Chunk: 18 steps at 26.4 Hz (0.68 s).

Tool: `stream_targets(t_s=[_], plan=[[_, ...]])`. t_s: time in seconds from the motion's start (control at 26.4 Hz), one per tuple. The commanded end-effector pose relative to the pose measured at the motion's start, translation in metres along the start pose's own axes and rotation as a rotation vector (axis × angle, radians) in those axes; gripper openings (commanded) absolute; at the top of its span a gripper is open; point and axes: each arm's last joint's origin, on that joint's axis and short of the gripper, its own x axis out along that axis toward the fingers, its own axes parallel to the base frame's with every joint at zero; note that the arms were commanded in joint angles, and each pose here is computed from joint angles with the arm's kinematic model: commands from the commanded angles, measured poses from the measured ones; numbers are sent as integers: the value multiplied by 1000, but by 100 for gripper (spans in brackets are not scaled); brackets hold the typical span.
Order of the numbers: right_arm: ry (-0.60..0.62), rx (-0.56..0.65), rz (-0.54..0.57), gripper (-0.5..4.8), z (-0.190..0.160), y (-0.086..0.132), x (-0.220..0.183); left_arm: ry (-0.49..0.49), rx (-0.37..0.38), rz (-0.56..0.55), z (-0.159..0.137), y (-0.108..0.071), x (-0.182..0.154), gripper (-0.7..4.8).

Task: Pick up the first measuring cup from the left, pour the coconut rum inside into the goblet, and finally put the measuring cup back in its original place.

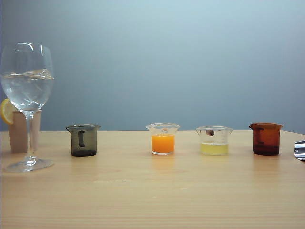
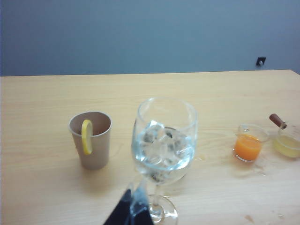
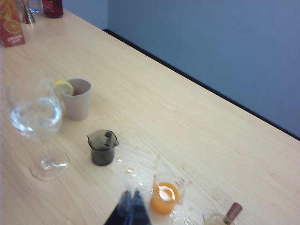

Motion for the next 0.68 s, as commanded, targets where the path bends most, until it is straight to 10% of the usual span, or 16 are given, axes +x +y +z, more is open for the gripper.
stream_targets(t_s=[0.04, 0.45, 0.68], plan=[[-86, 15, -74, -1, -17, -3, -16, -19, -4, 54, -7, 2, 3, -5], [-25, 42, -465, 0, -99, -14, -39, -85, -15, 94, -27, 7, 24, -5], [6, 37, -474, 0, -109, -13, -37, -155, -10, 100, -49, 11, 42, -5]])
